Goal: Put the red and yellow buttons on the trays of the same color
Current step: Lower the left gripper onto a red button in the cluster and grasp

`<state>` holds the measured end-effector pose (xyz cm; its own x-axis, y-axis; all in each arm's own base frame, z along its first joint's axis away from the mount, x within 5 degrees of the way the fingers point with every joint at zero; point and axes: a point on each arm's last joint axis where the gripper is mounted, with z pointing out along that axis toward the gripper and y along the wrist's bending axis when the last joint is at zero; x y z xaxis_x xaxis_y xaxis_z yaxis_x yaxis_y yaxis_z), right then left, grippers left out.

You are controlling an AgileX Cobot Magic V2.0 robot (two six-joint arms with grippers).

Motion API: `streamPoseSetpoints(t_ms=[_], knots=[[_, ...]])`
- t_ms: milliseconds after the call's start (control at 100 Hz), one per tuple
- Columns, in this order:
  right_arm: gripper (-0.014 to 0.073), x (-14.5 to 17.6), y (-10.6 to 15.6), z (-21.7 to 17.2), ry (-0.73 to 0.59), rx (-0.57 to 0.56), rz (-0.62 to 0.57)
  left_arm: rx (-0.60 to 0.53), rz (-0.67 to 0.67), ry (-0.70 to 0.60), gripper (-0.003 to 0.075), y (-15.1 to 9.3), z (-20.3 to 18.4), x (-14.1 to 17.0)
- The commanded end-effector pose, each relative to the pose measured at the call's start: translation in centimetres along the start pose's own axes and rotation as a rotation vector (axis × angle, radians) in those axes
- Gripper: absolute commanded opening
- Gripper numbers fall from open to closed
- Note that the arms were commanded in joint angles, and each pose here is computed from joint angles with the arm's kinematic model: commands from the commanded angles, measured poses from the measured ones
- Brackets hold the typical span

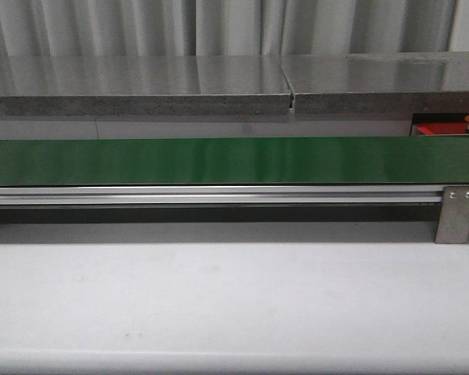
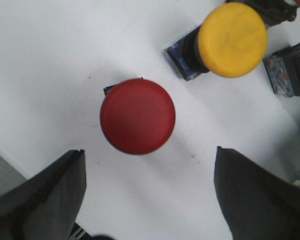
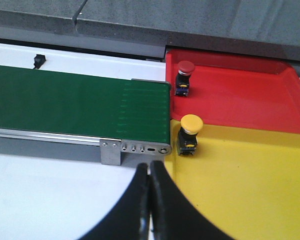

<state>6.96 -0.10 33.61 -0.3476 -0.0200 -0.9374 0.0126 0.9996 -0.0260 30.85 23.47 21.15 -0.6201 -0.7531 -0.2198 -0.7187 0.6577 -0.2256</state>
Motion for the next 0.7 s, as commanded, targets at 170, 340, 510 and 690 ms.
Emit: streamPoseSetpoints(t_ms=[170,340,510,690], knots=[[-0.0117,-1.2,-0.1,-0.3,-0.086,0.008,-0.012,0.021,0.003,-0.093,0.0512,-0.5,-1.2,-2.0],[-0.0117,-1.2,-0.1,-0.3,-0.086,0.008,-0.012,0.016,-0.002,-0.092,0.0477,-0.3,-0.1,-2.2],[-0.0117,-1.2,-0.1,-0.3,-0.086,0.008,-0.012,0.013,-0.005,-0.09,0.0347,-0.2,0.4,-2.3],[-0.0117,-1.2,-0.1,-0.3,-0.086,0.008,-0.012,0.013,-0.006,-0.103,0.0237,-0.2,0.4,-2.4]])
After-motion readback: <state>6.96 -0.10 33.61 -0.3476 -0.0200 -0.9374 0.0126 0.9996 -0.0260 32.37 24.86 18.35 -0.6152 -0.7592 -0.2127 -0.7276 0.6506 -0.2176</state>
